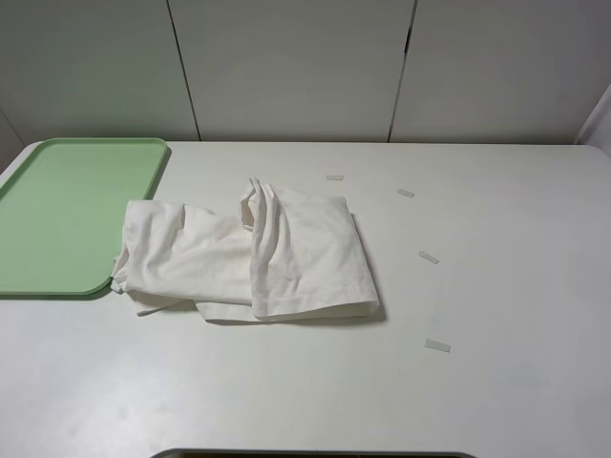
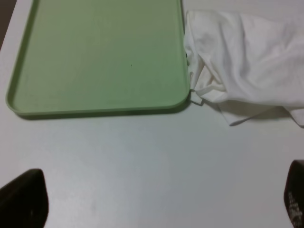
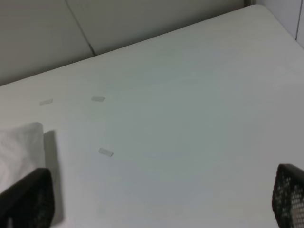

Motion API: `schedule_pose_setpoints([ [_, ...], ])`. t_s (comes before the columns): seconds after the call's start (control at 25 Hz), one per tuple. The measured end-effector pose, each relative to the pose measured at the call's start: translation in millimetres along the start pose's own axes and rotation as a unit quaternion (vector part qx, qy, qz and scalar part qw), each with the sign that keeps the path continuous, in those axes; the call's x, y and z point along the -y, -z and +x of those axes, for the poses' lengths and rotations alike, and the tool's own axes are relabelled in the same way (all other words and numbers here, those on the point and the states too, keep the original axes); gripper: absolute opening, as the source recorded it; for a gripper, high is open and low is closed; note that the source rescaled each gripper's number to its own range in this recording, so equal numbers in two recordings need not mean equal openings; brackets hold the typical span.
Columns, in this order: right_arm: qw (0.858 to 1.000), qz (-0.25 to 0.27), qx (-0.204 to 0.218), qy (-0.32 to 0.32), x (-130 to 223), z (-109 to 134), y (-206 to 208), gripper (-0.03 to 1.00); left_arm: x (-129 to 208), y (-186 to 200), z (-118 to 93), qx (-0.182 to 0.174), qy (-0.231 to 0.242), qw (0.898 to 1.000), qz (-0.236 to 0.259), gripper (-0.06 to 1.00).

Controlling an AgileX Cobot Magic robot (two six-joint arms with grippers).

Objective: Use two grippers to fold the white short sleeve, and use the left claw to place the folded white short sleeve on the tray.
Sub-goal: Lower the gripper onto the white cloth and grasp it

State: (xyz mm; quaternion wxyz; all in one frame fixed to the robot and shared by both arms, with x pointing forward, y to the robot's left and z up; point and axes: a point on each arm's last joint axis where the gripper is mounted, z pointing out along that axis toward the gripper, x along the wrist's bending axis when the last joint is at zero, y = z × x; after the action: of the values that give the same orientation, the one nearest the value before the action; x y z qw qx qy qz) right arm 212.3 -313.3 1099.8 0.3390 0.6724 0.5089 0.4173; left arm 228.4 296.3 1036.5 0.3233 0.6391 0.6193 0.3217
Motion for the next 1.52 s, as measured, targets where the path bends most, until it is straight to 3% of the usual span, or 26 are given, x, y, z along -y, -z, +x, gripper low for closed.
schedule_pose_setpoints([
  [0.4,1.000,0.000,-0.001,0.000,0.0,0.1,0.0,1.00,0.0,0.0,0.0,0.000,0.000,1.000,0.000,1.00],
  [0.6,0.999,-0.010,0.028,0.033,-1.7,-4.1,0.2,1.00,0.0,0.0,0.0,0.000,0.000,1.000,0.000,1.00],
  [0.72,0.995,-0.041,0.080,0.052,-5.2,-3.9,2.1,1.00,0.0,0.0,0.0,0.000,0.000,1.000,0.000,1.00],
  [0.92,0.991,-0.089,0.087,0.043,-11.7,4.0,3.4,1.00,0.0,0.0,0.0,0.000,0.000,1.000,0.000,1.00],
  [1.08,0.992,-0.085,0.081,0.043,-9.5,5.7,-0.5,1.00,0.0,0.0,0.0,0.000,0.000,1.000,0.000,1.00],
  [1.16,0.995,-0.034,0.072,0.052,9.7,4.0,-28.4,1.00,0.0,0.0,0.0,0.000,0.000,1.000,0.000,1.00],
  [1.52,0.995,0.017,0.067,0.069,25.0,2.6,-41.7,1.00,0.0,0.0,0.0,0.000,0.000,1.000,0.000,1.00],
])
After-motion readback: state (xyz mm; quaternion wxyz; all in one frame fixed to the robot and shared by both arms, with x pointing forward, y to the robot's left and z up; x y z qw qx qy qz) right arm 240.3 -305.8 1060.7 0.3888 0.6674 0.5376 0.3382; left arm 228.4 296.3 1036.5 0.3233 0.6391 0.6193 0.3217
